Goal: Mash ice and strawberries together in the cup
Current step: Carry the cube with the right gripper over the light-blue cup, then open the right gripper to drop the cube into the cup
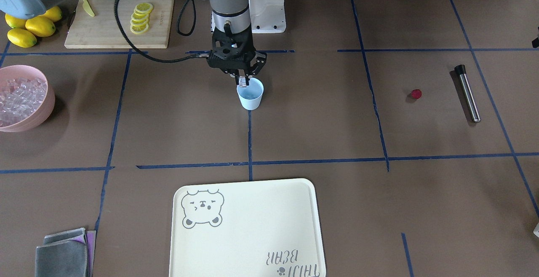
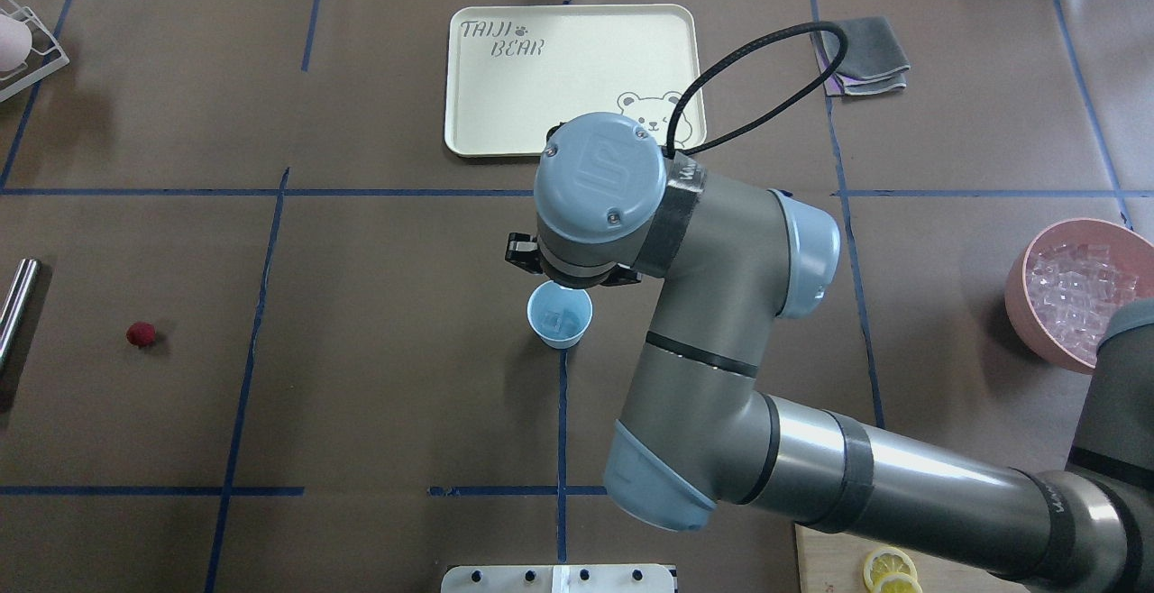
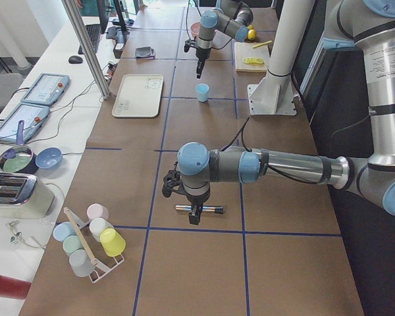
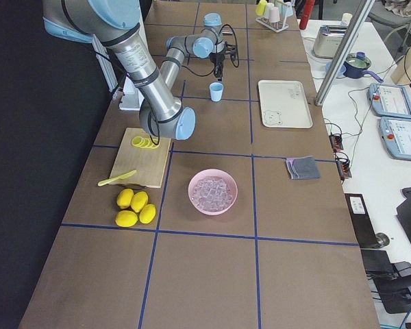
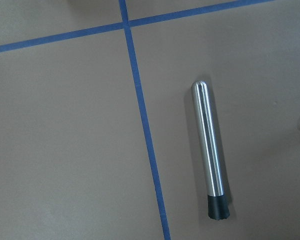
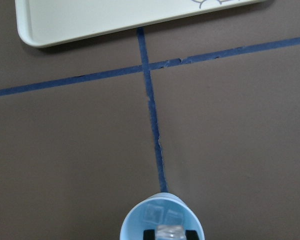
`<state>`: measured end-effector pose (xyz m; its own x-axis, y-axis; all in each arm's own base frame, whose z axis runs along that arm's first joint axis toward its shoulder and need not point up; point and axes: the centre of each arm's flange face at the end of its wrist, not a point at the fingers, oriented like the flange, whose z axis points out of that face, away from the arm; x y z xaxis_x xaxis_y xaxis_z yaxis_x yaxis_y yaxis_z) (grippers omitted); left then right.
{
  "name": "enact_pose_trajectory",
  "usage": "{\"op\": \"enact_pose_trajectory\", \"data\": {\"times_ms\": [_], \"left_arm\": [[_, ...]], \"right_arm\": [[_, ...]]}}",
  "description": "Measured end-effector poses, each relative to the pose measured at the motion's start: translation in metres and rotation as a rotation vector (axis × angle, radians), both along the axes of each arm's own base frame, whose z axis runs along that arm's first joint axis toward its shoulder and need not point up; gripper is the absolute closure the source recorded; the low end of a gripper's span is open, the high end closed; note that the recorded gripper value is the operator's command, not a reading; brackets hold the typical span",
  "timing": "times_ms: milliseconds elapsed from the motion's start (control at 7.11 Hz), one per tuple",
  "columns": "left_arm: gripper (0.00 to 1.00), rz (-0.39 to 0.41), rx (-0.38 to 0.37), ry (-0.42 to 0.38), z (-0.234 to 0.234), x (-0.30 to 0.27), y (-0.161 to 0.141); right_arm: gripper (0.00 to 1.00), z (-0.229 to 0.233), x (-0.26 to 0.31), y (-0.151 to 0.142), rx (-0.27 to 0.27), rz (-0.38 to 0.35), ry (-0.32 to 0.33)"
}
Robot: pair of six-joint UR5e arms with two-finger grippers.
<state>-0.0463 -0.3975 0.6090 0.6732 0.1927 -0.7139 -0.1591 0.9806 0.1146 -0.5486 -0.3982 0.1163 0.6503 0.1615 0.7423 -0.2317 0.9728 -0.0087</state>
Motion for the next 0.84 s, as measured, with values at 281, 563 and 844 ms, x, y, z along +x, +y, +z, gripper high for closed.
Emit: {"op": "enact_pose_trajectory", "data": {"times_ms": [281, 563, 844], "left_arm": [[0.0, 0.0, -0.001, 0.0, 0.001, 0.0, 0.0], [0.0, 0.0, -0.002, 0.0, 0.001, 0.0, 0.0], [0.0, 0.001, -0.001, 0.0, 0.001, 0.0, 0.0]], "right_arm": [[0.01, 0.005, -0.021, 0.012, -0.007, -0.007, 0.024], [0.0, 0.011, -0.027, 0.015, -0.011, -0.013, 0.035], [0.0, 0.012, -0.028, 0.016, -0.012, -0.016, 0.037]]}}
